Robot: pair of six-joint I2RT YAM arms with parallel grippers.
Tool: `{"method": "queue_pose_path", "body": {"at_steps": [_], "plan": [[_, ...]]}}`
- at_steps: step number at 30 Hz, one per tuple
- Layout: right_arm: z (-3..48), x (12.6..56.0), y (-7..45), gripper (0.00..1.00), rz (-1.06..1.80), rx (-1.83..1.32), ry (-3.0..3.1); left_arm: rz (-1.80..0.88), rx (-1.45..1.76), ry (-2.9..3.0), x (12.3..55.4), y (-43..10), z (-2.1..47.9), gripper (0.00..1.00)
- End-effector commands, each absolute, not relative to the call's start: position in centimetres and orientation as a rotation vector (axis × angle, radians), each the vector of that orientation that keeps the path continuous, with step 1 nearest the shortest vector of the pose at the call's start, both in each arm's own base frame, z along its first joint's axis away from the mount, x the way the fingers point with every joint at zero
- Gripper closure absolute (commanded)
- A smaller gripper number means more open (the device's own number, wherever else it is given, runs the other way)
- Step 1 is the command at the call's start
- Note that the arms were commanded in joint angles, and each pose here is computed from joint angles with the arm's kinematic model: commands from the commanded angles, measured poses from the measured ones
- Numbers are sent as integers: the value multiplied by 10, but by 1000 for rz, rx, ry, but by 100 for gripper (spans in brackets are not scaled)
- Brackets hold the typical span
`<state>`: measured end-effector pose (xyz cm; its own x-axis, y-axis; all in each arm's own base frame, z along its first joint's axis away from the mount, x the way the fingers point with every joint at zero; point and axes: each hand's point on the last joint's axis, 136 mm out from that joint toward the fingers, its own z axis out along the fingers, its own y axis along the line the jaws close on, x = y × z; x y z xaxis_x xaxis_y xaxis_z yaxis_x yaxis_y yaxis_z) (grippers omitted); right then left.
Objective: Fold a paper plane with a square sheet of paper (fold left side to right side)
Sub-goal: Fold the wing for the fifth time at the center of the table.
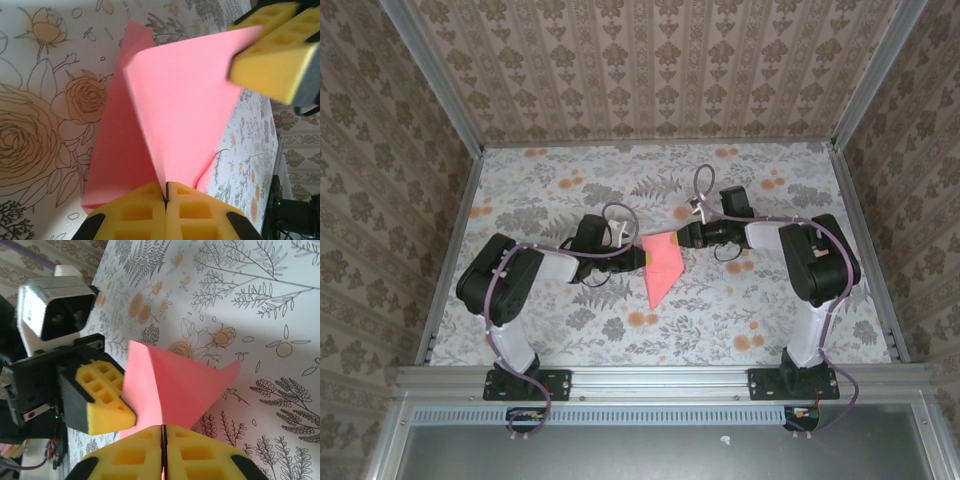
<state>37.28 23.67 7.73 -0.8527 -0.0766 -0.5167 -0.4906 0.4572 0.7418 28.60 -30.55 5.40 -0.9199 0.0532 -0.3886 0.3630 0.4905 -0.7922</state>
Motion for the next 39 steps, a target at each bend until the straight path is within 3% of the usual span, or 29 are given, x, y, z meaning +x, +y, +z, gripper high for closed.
{"method": "queue_pose_path", "body": {"at_steps": [1,4,7,10,16,24,39], "plan": [[86,371,231,100,1316,-459,2339,-1381,395,2401,294,-307,60,77],[81,368,229,100,1266,-398,2444,-1298,427,2401,297,-301,68,52],[76,363,229,100,1214,-341,2543,-1156,461,2403,299,-290,82,38],[78,359,230,100,1167,-291,2617,-996,518,2389,294,-277,101,32],[80,360,223,100,1100,-43,2771,-606,791,2370,248,-278,121,27],[85,364,228,100,1054,123,2846,-315,943,2373,197,-311,108,23],[76,370,236,100,1011,171,2873,113,1021,2419,208,-352,61,21]]}}
